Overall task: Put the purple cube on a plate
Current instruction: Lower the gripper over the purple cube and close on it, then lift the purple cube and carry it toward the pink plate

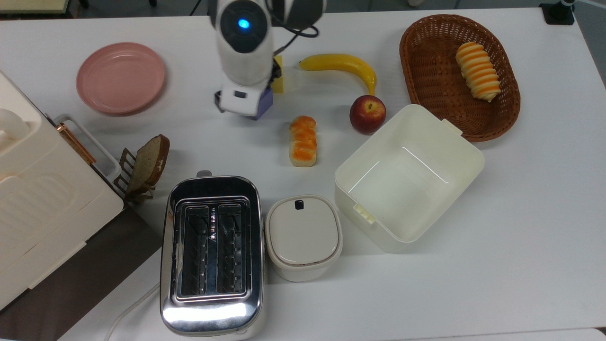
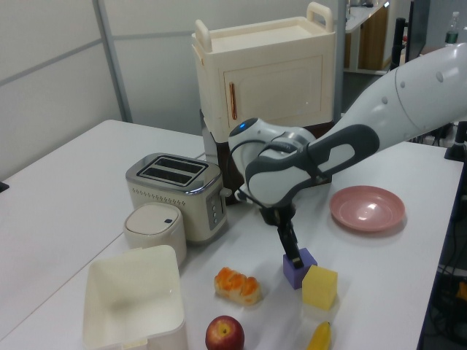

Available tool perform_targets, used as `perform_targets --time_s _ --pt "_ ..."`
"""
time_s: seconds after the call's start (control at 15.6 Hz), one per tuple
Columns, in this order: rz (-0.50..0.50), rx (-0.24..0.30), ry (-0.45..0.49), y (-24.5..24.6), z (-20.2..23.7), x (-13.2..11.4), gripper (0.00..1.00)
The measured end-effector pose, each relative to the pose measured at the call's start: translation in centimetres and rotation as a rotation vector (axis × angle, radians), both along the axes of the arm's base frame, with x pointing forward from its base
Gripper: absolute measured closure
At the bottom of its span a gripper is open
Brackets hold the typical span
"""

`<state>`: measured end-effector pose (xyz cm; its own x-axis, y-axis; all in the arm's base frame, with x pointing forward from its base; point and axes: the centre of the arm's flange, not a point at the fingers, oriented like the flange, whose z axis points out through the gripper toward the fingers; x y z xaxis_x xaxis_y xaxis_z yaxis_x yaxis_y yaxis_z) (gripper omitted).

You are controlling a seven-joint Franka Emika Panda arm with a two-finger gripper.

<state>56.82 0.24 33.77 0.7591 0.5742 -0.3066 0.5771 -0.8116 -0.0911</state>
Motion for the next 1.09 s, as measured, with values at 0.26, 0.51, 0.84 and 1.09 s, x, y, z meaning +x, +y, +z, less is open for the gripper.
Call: perform_targets --time_s 0.26,0.51,0.84,1.09 --pt "0.057 0.001 0.014 3.2 -0.7 -0.2 0.0" --pt "0.09 -0.036 0.047 4.1 -2.7 -0.4 0.02" --pt "0.088 -0.092 0.062 3.1 -3.9 -0.2 0.53" --pt "0.008 -0.103 0.058 -0.9 -0.8 0.5 0.78"
